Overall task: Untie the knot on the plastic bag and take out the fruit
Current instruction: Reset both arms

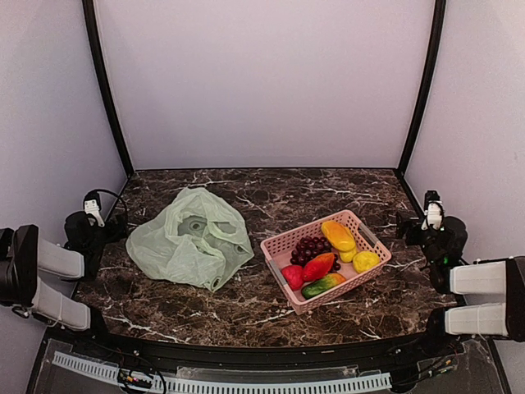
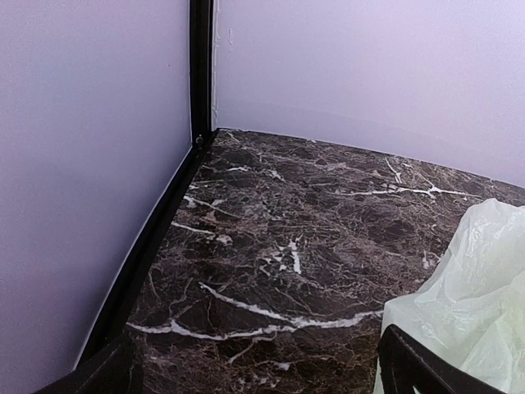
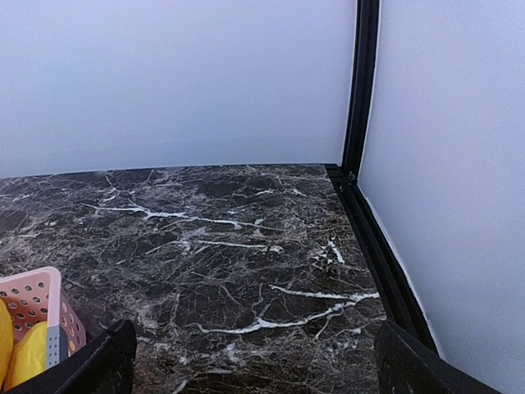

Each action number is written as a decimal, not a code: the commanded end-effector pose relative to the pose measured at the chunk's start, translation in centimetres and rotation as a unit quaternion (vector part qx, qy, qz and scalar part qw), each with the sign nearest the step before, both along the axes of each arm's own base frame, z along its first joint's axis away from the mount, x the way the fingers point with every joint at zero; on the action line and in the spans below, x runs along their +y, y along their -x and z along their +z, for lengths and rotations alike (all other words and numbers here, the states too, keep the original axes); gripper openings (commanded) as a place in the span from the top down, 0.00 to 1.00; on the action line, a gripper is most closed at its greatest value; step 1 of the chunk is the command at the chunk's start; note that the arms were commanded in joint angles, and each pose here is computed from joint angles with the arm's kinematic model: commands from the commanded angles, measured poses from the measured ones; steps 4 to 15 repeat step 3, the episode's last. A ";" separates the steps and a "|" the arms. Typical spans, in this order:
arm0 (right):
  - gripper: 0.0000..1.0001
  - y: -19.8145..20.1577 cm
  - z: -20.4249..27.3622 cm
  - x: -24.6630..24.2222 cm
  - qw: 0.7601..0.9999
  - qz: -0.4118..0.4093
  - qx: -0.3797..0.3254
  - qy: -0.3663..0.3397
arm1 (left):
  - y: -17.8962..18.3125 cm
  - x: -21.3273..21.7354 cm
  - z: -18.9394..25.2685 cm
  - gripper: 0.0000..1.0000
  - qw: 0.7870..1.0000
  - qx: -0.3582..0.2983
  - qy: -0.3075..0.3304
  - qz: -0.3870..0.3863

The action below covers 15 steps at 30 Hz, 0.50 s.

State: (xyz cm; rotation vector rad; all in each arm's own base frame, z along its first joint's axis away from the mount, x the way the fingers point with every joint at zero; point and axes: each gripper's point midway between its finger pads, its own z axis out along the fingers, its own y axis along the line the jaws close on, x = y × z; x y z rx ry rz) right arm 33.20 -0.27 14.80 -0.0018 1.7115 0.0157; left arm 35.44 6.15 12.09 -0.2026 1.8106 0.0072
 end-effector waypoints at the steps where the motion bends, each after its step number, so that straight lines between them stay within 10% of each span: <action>1: 0.01 -0.4 1.8 -0.4 0.999 -0.009 -0.031 0.008 | -0.4 -0.2 0.5 0.01 1.000 -0.007 0.003 -0.004; 15: 0.01 -0.4 1.8 -0.4 0.999 -0.010 -0.030 0.008 | -0.4 -0.1 0.4 0.01 1.000 -0.008 0.006 -0.001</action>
